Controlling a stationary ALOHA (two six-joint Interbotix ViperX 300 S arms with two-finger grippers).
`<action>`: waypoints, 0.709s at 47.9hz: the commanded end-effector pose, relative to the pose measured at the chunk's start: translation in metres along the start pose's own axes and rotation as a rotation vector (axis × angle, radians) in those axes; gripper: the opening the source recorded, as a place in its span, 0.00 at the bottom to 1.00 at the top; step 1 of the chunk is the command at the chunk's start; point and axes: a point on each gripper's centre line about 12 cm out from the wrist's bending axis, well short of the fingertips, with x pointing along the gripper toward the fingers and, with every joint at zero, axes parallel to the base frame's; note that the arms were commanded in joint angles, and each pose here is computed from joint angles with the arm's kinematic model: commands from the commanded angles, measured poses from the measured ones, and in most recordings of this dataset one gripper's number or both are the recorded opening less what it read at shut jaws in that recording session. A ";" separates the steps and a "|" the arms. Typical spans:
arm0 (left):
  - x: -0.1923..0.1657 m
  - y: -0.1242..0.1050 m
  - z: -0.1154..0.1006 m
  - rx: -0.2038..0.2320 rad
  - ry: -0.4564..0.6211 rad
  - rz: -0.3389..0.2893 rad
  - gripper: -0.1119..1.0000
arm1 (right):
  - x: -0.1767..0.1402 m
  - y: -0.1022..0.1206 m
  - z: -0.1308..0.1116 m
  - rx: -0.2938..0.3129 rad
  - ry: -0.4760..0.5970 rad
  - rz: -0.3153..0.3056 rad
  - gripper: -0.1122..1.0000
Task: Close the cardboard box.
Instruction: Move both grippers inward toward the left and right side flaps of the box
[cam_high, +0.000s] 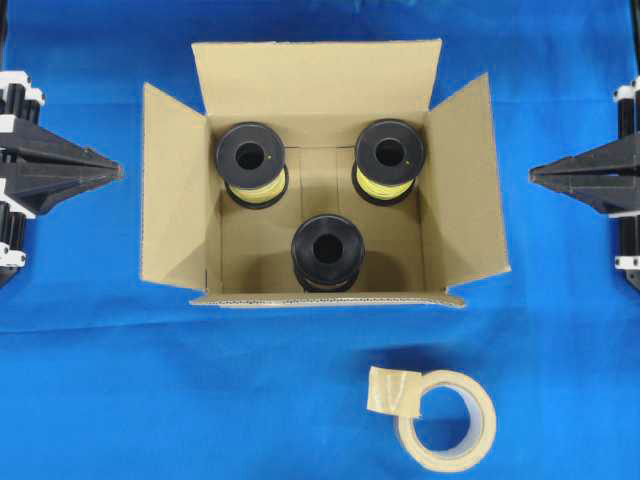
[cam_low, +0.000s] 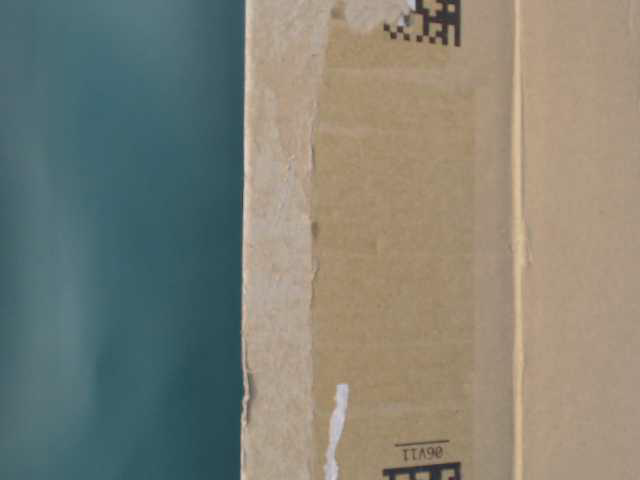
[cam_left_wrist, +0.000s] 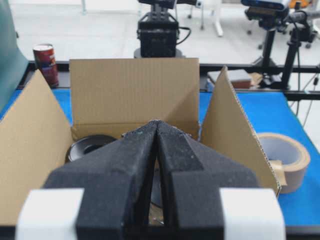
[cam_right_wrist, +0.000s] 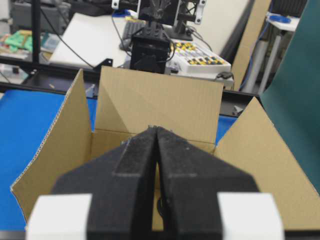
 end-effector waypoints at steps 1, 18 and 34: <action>-0.001 -0.001 0.001 0.000 0.008 -0.004 0.10 | 0.002 0.000 0.006 0.005 -0.011 0.000 0.11; -0.025 0.003 -0.002 0.017 0.166 0.013 0.10 | -0.013 0.000 0.006 0.028 0.187 -0.001 0.11; -0.039 0.004 -0.054 0.009 0.451 0.021 0.10 | -0.021 0.001 -0.042 0.031 0.462 -0.001 0.11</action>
